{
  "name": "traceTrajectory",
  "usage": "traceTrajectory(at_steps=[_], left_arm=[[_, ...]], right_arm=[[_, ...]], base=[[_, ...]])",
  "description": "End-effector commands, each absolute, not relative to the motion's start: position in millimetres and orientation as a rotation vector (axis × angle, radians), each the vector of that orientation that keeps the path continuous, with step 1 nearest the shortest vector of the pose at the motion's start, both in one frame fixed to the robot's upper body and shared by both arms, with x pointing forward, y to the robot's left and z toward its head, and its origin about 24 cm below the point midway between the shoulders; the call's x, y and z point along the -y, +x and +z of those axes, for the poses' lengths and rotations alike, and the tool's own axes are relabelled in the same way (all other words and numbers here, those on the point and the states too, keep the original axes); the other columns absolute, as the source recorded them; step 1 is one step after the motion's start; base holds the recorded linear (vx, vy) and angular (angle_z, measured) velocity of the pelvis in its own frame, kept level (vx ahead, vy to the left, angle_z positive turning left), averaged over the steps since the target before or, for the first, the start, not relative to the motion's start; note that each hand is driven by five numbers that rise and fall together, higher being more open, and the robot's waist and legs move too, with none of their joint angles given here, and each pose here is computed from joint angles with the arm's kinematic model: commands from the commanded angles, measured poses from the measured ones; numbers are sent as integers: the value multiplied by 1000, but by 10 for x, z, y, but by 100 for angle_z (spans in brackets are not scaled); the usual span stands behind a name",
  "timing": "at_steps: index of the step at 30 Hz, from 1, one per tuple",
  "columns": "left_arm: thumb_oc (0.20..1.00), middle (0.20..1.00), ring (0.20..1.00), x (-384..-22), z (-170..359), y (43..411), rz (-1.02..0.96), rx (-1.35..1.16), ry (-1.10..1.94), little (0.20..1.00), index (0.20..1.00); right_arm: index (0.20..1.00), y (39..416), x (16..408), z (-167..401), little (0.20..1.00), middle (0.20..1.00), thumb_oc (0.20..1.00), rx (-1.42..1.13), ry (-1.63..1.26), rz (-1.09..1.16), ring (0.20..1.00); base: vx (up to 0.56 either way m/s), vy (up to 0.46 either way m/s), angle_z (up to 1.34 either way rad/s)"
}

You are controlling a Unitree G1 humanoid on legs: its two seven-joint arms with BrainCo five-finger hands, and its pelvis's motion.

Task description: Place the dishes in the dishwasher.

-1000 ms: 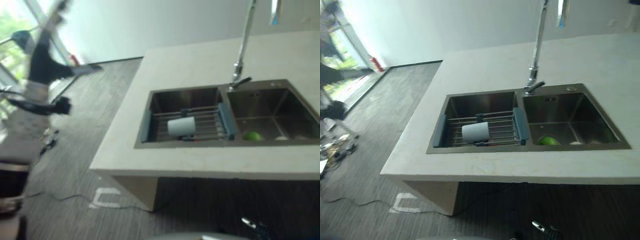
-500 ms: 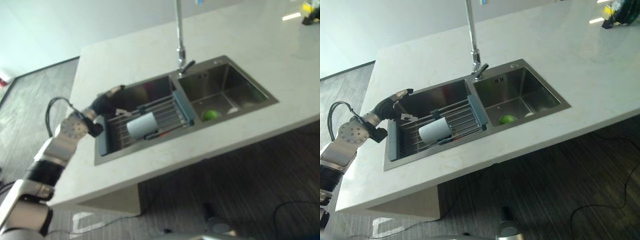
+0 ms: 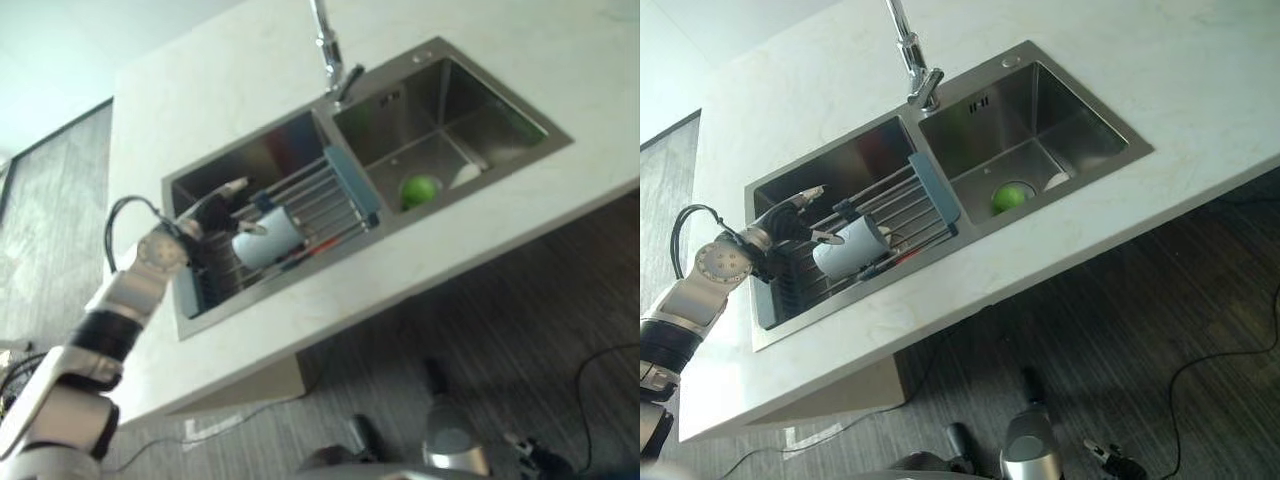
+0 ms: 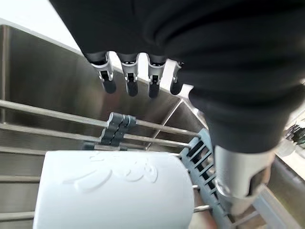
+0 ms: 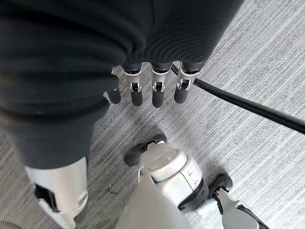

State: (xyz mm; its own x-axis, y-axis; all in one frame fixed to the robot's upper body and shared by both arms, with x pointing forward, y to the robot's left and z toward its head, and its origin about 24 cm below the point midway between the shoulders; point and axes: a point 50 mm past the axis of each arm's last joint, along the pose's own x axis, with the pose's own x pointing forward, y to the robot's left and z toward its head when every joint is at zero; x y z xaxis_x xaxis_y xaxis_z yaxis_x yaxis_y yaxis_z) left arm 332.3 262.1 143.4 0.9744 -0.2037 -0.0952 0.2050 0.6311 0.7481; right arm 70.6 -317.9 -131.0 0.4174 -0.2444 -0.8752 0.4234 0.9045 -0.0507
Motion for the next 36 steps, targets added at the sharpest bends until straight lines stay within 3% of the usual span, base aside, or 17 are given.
traceTrajectory(at_steps=[1, 13, 36], left_arm=[[1000, 1000, 1000, -2719, 1616, 3388, -180, 40, 902, 1000, 1000], [1000, 1000, 1000, -2619, 1314, 3344, -249, -34, 908, 1000, 1000], [1000, 1000, 1000, -2754, 1346, 3451, -110, -28, 986, 1000, 1000]], right_arm=[[1000, 543, 3155, -1360, 1000, 1000, 1000, -1114, 209, -448, 1000], [1000, 705, 3148, -1314, 1000, 1000, 1000, -1043, 209, -426, 1000], [1000, 1045, 3101, -1223, 1000, 1000, 1000, -953, 219, -362, 1000]], base=[[0, 0, 0], [10, 7, 0], [-25, -3, -3]])
